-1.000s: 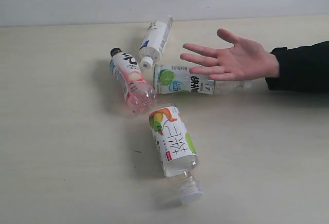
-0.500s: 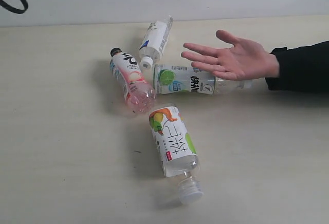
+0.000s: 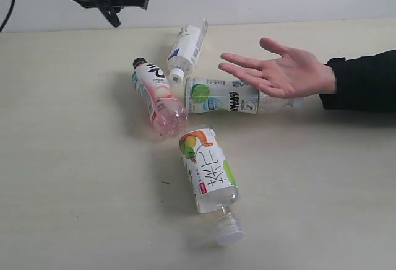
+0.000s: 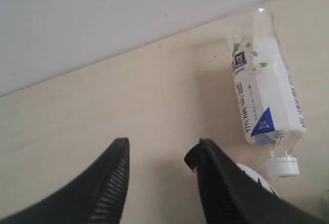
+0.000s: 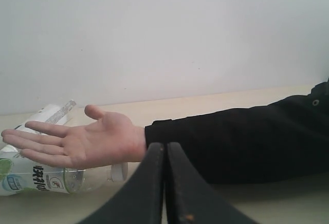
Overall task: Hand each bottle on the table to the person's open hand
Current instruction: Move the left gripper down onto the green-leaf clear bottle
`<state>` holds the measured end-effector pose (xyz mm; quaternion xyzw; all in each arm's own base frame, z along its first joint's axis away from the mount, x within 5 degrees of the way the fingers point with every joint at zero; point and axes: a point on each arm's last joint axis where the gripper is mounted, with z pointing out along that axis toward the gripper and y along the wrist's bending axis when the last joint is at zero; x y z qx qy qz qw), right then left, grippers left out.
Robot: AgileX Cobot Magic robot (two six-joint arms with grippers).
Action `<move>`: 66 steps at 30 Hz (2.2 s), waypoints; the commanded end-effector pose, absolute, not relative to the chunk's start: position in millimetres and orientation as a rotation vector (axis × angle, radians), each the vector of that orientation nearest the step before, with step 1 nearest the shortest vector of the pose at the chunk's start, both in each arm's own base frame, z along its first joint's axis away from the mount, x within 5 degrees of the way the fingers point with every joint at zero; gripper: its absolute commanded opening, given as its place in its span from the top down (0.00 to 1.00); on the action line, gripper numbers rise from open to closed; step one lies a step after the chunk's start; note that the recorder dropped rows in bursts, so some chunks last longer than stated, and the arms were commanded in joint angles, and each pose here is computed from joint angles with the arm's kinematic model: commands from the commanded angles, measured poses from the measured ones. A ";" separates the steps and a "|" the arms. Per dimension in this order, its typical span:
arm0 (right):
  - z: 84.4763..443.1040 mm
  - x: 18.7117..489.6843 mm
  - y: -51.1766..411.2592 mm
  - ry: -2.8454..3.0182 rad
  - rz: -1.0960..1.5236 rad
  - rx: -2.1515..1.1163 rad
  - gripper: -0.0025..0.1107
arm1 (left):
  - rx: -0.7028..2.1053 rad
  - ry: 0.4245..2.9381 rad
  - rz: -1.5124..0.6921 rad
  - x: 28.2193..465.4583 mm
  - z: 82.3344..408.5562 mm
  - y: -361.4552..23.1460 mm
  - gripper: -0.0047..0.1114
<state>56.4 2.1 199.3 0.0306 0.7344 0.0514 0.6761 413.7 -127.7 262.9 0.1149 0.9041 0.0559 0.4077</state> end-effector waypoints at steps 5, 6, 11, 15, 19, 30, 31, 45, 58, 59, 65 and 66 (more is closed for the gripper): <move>199.0 56.2 1.9 1.639 0.112 0.072 0.97 | 0.442 2.473 0.001 446.7 254.5 -161.3 0.59; 199.0 56.2 1.9 1.639 0.112 0.072 0.97 | 0.444 2.466 -0.027 451.2 255.3 -164.9 0.59; 199.0 56.2 1.9 1.639 0.112 0.072 0.97 | 0.418 2.446 -0.162 469.8 256.8 -180.6 0.53; 199.0 56.2 1.9 1.639 0.112 0.072 0.97 | 0.480 2.505 -0.210 479.9 245.1 -190.0 0.53; 199.0 56.2 1.9 1.639 0.112 0.072 0.97 | 0.510 2.546 -0.209 488.7 230.3 -194.3 0.53; 199.0 56.2 1.9 1.639 0.112 0.072 0.97 | 0.491 2.503 -0.230 505.7 206.4 -201.5 0.40; 199.0 56.2 1.9 1.639 0.112 0.072 0.97 | 0.488 2.490 -0.232 507.0 205.8 -202.0 0.40; 199.0 56.2 1.9 1.639 0.112 0.072 0.97 | 0.474 2.400 -0.206 523.3 174.7 -205.4 0.30; 199.0 56.2 1.9 1.639 0.112 0.072 0.97 | 0.466 2.387 -0.205 530.0 146.5 -207.6 0.30; 199.0 56.2 1.9 1.639 0.112 0.072 0.97 | 0.466 2.391 -0.204 530.3 143.5 -207.7 0.30; 199.0 56.2 1.9 1.639 0.112 0.072 0.97 | 0.463 2.394 -0.204 531.2 136.0 -208.0 0.30; 199.0 56.2 1.9 1.639 0.112 0.072 0.97 | 0.463 2.392 -0.205 531.4 136.2 -208.1 0.30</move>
